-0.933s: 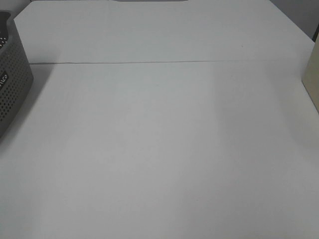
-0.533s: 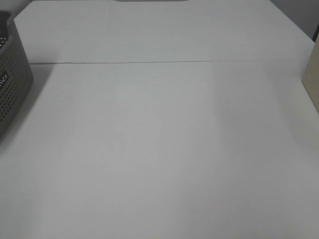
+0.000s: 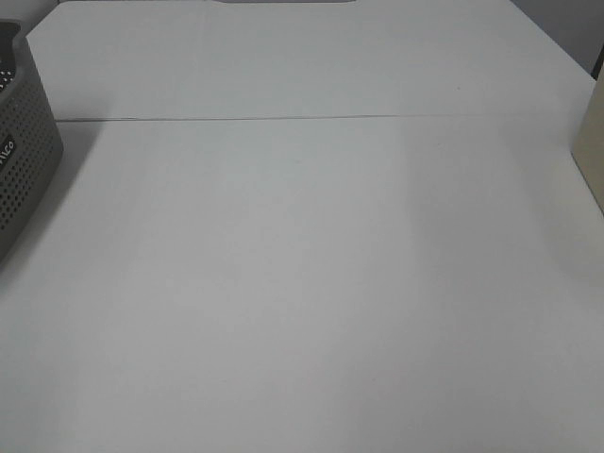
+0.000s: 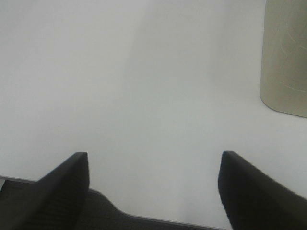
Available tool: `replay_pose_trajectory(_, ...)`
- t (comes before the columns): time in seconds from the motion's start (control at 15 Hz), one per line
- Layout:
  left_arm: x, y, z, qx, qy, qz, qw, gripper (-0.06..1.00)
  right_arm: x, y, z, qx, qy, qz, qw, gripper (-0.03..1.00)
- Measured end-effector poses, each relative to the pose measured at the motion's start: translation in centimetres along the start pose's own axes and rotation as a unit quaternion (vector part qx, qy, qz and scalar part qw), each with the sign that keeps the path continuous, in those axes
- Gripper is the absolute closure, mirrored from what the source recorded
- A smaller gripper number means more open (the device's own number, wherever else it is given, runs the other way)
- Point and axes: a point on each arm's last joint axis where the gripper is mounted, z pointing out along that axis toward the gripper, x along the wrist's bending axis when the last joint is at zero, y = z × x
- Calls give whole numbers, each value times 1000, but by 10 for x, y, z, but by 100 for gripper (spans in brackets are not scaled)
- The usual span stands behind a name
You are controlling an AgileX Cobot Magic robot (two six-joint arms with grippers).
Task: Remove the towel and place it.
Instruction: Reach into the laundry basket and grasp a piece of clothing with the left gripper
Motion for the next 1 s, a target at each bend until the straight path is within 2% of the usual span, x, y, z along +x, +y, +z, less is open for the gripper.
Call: replay_pose_trajectory(1.0,0,0,0,1,0,0,1000,-5,0,0,0,0,0,0,1000,23)
